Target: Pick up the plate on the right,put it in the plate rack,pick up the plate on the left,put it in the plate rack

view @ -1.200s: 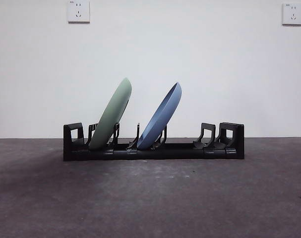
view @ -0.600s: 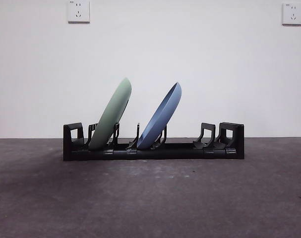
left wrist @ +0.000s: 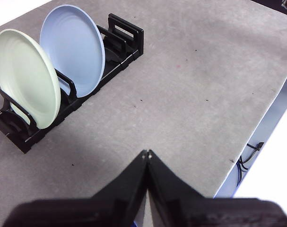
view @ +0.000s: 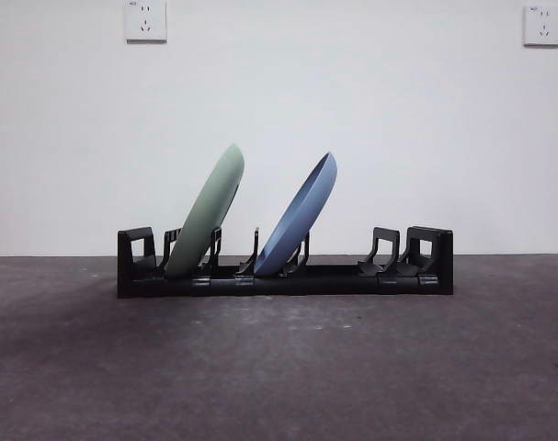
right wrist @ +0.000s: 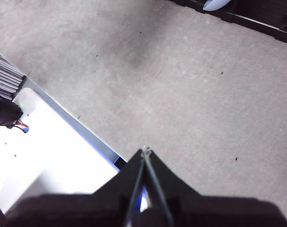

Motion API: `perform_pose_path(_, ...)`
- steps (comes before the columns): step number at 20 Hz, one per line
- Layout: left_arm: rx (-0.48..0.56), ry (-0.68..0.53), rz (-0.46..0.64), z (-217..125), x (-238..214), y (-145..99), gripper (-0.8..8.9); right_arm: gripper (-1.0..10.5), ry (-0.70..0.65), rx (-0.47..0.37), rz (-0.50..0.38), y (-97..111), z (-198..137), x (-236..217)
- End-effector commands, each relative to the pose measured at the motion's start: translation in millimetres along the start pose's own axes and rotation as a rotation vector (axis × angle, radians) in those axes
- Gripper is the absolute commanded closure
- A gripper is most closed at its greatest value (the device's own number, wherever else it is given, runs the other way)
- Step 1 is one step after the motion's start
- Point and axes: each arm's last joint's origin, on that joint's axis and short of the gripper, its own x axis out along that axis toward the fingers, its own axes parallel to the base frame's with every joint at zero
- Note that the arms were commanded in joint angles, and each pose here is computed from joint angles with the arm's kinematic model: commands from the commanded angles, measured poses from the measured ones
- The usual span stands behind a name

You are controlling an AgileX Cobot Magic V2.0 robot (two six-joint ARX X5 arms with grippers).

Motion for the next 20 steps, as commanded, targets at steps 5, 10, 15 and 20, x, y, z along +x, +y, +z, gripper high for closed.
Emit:
perform_pose_path(5,-0.004,0.019,-0.001,1,6,1,8.18,9.4,0.036,0.005,-0.092,-3,-3,2)
perform_pose_path(10,0.050,0.039,0.007,3,13,2,8.17,9.4,0.050,0.004,-0.202,-6,-4,1)
perform_pose_path(15,0.172,-0.114,0.119,21,17,9,8.17,9.4,0.058,0.003,-0.270,-8,-4,1)
perform_pose_path(20,0.341,-0.448,0.295,28,-13,41,8.17,9.4,0.058,0.003,-0.270,-8,-4,1)
